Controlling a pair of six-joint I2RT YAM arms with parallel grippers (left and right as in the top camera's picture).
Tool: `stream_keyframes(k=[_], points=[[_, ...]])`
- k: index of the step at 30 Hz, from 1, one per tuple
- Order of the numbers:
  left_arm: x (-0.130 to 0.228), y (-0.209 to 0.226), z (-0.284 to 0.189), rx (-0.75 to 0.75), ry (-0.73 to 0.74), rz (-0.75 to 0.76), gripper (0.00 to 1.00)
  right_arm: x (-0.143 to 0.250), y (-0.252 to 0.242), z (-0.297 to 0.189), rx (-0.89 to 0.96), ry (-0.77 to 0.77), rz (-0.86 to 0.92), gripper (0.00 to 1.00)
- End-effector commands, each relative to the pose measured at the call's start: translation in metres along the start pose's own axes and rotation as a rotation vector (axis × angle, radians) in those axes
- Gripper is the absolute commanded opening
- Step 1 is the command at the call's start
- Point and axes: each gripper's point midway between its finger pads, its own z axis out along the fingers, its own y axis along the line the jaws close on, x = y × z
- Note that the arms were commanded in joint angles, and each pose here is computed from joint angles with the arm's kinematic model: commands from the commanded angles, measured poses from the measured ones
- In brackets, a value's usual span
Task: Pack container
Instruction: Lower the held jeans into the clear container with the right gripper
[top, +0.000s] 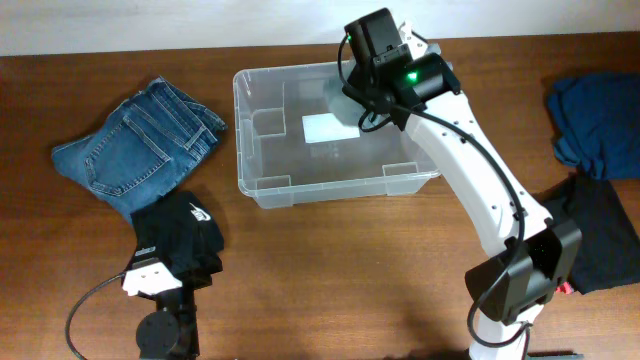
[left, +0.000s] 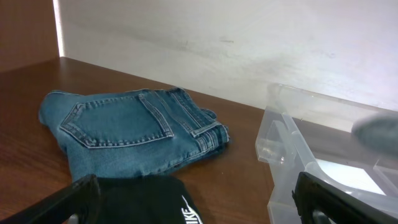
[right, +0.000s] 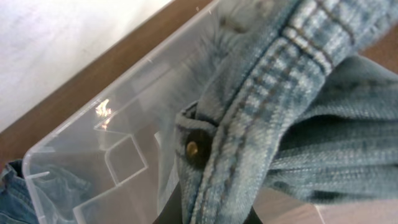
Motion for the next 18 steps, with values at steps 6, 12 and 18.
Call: stream_keyframes(k=[6, 12, 18], points=[[0.0, 0.001, 0.0, -0.004, -0.005, 0.011, 0.99, 0.007, 0.004, 0.013, 0.01, 0.009, 0.018, 0.04], [0.001, 0.001, 0.0, -0.004, -0.005, 0.011, 0.99, 0.0, 0.016, 0.016, -0.032, -0.023, -0.059, 0.04], [0.0, 0.001, 0.0, -0.004, -0.005, 0.011, 1.0, -0.018, 0.041, 0.011, -0.132, -0.1, -0.105, 0.04]])
